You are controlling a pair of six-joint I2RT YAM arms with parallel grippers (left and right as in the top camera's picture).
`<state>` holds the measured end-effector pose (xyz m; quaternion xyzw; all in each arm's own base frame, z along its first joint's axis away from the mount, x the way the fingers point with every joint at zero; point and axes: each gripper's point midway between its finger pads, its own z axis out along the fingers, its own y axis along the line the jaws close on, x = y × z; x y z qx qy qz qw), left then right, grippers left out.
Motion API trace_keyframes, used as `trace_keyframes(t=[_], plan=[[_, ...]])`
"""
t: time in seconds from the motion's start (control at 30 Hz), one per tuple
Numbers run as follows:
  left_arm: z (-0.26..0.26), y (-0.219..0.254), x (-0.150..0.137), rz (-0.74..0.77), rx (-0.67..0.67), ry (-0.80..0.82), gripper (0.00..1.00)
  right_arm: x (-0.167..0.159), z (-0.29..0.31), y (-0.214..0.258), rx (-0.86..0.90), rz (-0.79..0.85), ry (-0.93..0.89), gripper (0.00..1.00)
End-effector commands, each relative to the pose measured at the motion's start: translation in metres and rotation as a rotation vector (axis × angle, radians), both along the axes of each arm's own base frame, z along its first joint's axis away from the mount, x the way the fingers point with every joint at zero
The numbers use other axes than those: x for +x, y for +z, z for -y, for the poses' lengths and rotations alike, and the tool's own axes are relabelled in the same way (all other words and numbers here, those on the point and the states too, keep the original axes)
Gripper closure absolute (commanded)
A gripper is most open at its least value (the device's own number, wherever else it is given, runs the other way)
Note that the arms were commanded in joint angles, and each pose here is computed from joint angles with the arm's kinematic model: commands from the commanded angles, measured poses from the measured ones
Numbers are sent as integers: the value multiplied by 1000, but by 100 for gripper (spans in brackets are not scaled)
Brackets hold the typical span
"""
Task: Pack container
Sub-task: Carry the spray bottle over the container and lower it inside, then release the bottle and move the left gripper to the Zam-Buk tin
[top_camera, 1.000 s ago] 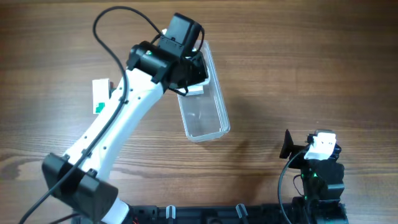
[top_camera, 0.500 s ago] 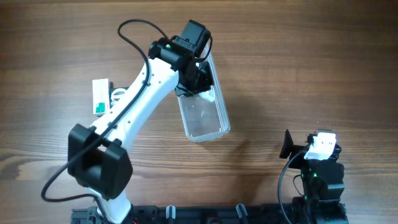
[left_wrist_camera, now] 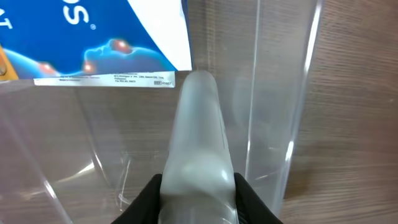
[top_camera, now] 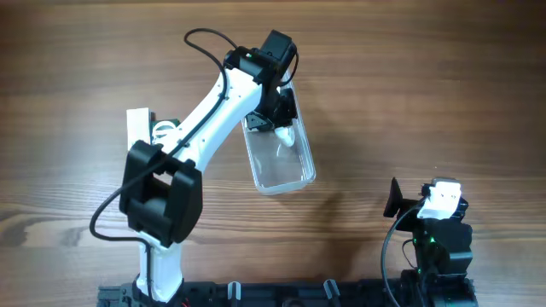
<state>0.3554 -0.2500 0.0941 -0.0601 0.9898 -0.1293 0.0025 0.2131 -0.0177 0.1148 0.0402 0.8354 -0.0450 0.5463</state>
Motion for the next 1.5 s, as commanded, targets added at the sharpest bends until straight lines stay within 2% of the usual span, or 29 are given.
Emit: trace_keyframes(t=[0.0, 0.13, 0.23, 0.4, 0.53, 0.6, 0.73, 0.83, 0.93, 1.1, 1.23, 1.47], plan=[[8, 0, 4, 7, -23, -51, 76, 0, -1, 0, 19, 6, -3, 0], [8, -7, 4, -3, -15, -64, 76, 0, -1, 0, 18, 6, -3, 0], [10, -5, 6, 5, -22, -76, 62, 0, -1, 0, 19, 6, -3, 0], [13, 0, 9, 27, -29, -104, 51, 0, -1, 0, 18, 6, -3, 0], [14, 1, 10, 32, -32, -104, 48, 0, -1, 0, 19, 6, -3, 0], [14, 2, 10, 33, -32, -104, 41, 0, -1, 0, 19, 6, -3, 0], [17, 7, 13, 49, -41, -108, 35, 0, -1, 0, 19, 6, -3, 0], [22, 14, 20, 84, -59, -109, 23, 0, -1, 0, 19, 6, -3, 0], [26, 22, 26, 118, -78, -109, 15, 0, -1, 0, 19, 6, -3, 0], [24, 52, 37, 207, -122, -94, 6, 0, -1, 0, 19, 6, -3, 0], [12, 95, 55, 334, -175, -51, 1, 0, -1, 0, 19, 6, -3, 0], [-71, 179, 78, 501, -236, 203, 0, 0, -1, 0, 19, 6, -3, 0]])
